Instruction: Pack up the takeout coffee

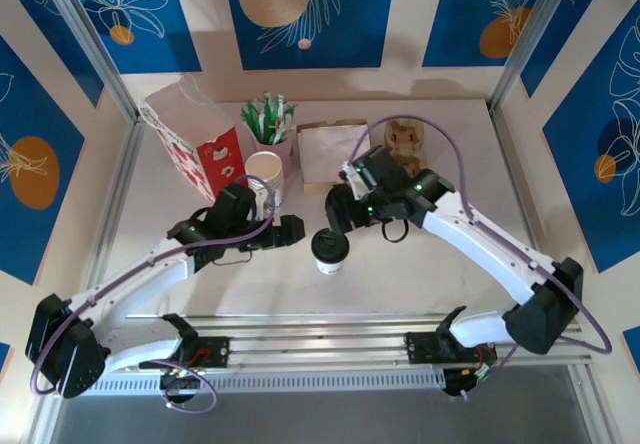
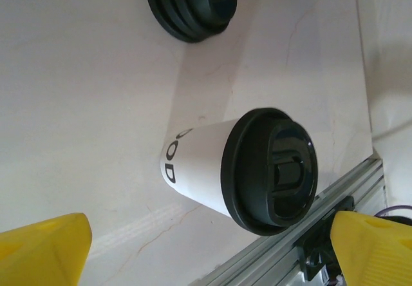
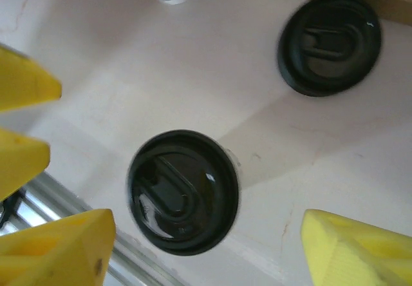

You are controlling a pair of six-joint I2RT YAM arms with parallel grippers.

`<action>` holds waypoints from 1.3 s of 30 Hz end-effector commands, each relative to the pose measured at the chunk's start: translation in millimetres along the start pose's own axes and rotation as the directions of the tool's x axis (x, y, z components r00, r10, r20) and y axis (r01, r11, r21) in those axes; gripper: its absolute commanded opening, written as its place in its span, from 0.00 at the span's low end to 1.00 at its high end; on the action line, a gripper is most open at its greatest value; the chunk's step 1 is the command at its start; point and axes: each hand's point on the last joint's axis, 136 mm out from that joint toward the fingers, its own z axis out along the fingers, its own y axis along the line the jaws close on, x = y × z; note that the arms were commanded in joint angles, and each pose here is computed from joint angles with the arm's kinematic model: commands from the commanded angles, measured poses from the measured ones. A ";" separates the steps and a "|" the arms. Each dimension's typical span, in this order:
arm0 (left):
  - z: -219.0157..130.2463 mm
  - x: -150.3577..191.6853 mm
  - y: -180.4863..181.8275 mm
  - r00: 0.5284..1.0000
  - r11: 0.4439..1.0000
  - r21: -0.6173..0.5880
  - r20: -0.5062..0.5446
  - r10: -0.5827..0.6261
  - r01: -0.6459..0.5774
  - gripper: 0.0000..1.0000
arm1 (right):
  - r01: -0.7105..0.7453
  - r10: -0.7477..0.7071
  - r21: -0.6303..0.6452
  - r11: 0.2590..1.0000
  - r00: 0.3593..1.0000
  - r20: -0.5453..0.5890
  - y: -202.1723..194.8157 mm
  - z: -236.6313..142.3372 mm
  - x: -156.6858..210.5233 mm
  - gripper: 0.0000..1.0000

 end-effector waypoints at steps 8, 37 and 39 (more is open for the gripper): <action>26.2 7.0 -13.9 0.998 0.999 -0.027 -0.052 0.037 -0.038 0.94 | -0.422 0.425 -0.112 0.900 0.905 0.005 -19.1 15.6 57.7 0.65; 67.5 35.8 1.5 0.989 0.994 -0.099 -0.144 0.036 -0.050 0.93 | -0.597 0.703 -0.460 0.657 0.705 0.090 -7.0 47.9 86.2 0.59; 69.3 37.8 3.8 0.988 0.993 -0.106 -0.149 0.032 -0.048 0.93 | -0.603 0.713 -0.464 0.649 0.695 0.094 -8.6 49.3 86.0 0.60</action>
